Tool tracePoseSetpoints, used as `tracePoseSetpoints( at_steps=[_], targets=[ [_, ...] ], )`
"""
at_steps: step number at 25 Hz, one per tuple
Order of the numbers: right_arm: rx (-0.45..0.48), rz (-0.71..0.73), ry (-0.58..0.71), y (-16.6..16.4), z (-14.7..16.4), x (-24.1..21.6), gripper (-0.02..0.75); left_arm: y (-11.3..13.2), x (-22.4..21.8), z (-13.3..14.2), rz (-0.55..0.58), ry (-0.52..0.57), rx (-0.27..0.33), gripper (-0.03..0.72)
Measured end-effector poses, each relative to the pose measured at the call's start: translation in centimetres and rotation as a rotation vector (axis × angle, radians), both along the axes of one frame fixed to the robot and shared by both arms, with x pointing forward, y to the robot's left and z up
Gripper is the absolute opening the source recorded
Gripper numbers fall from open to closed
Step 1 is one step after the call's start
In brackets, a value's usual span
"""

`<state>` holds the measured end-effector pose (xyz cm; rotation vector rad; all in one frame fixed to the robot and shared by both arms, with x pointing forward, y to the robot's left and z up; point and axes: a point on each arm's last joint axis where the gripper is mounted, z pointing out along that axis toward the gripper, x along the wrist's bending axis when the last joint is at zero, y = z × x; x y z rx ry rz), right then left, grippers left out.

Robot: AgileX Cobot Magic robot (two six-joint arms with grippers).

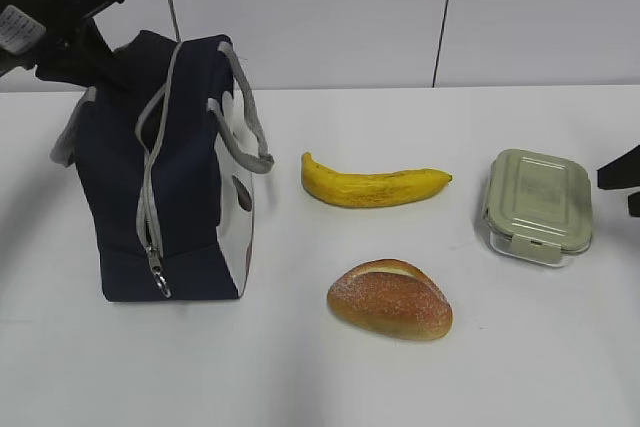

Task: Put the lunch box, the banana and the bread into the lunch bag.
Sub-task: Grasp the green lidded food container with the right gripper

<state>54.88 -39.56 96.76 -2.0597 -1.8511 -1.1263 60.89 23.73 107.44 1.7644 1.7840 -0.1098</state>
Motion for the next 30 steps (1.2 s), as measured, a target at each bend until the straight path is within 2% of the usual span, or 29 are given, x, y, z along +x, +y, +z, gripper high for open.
tracePoseSetpoints(
  at_steps=[6, 14, 20, 26, 30],
  targets=[
    [0.048, 0.022, 0.024, -0.8, -3.6, 1.8, 0.557, -0.1, 0.0, 0.1, -0.001, -0.005, -0.008, -0.003],
    [0.145, 0.055, 0.026, -1.7, -6.3, 4.5, 0.566, -0.1, 0.0, 0.1, -0.003, -0.006, -0.007, -0.003],
    [0.176, 0.071, 0.043, -1.7, -7.5, 4.8, 0.566, -0.1, 0.0, 0.1, -0.009, -0.01, -0.005, -0.003],
    [0.232, 0.071, 0.042, -1.5, -8.6, 5.0, 0.513, -0.1, 0.0, 0.1, -0.009, -0.01, -0.005, -0.003],
    [0.254, 0.062, 0.031, -1.5, -8.5, 5.1, 0.403, -0.1, 0.0, 0.1, -0.009, -0.01, -0.005, -0.003]
  ],
)
